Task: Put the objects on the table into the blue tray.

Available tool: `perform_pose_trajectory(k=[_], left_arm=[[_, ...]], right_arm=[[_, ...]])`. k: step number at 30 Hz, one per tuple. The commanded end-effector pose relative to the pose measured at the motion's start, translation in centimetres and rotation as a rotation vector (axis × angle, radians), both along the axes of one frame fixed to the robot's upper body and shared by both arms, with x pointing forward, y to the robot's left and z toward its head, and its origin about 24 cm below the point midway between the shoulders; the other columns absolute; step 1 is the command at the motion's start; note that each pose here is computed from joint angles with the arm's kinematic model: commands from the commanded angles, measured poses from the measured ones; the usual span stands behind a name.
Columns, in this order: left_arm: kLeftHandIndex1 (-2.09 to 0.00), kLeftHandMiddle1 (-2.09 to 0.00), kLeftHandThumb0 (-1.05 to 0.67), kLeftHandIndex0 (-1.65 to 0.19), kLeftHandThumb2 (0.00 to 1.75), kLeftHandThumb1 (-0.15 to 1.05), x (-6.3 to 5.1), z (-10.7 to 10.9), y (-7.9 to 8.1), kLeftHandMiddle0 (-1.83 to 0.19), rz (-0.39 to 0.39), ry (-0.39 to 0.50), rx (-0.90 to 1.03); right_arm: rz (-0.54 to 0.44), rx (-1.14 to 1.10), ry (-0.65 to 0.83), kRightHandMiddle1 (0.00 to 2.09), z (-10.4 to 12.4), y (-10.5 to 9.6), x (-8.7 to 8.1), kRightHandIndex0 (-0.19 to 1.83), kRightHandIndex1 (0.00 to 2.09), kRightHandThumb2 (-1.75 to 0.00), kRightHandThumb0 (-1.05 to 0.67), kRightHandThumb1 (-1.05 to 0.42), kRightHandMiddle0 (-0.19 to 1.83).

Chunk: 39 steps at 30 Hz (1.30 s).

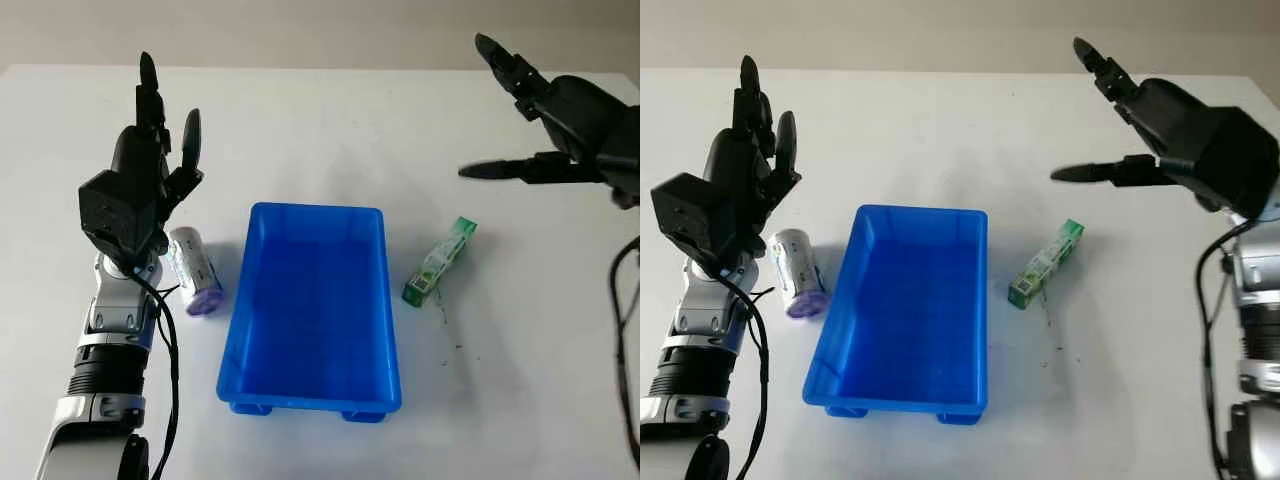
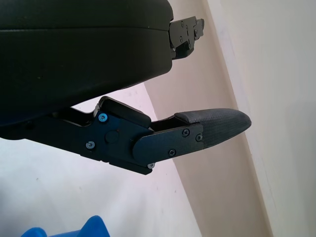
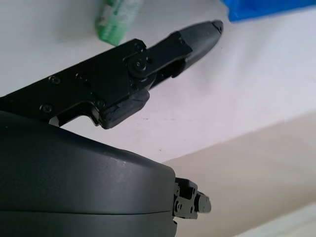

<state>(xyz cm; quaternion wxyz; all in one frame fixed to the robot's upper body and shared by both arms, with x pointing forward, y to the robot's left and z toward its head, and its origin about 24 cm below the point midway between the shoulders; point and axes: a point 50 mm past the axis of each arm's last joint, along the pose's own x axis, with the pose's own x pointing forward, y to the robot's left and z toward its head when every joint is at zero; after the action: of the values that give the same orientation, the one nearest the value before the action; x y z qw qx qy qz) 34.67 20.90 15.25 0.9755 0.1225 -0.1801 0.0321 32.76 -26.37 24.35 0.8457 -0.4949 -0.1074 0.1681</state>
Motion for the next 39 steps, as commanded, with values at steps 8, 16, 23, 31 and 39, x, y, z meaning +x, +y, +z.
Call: perform_pose_trajectory(k=[8,16,23,31,39], left_arm=[[0.0,0.0,-0.77,0.19,0.67,1.05,0.1,0.9,0.3,0.19,-0.006,-0.027,0.026],[0.0,0.0,-0.78,0.19,0.65,1.05,0.2,0.8,0.3,0.19,-0.004,-0.013,0.016],[0.0,0.0,-0.77,0.19,0.66,1.05,0.2,0.9,0.4,0.19,0.0,-0.021,0.026],[0.0,0.0,-0.77,0.19,0.66,1.05,0.2,0.9,0.3,0.19,-0.008,-0.019,0.021],[0.0,0.0,-0.76,0.19,0.67,1.05,0.1,0.9,0.4,0.19,-0.003,-0.007,0.059]], right_arm=[[0.055,-0.365,0.096,0.09,0.1,1.5,-1.6,0.07,0.1,-0.05,-0.58,-0.79,0.1],[0.105,-0.485,0.149,0.08,-1.3,3.1,-2.0,0.23,0.11,-0.05,-0.45,-0.77,0.25],[0.144,-0.515,0.19,0.06,-3.6,4.1,-1.9,0.25,0.09,-0.06,-0.43,-0.79,0.28],[0.189,-0.518,0.155,0.1,-6.7,3.7,-2.0,0.34,0.12,-0.06,-0.39,-0.84,0.38],[0.276,-0.449,0.018,0.92,-10.3,3.1,-2.1,0.49,0.54,-0.06,-0.2,-0.89,0.28]])
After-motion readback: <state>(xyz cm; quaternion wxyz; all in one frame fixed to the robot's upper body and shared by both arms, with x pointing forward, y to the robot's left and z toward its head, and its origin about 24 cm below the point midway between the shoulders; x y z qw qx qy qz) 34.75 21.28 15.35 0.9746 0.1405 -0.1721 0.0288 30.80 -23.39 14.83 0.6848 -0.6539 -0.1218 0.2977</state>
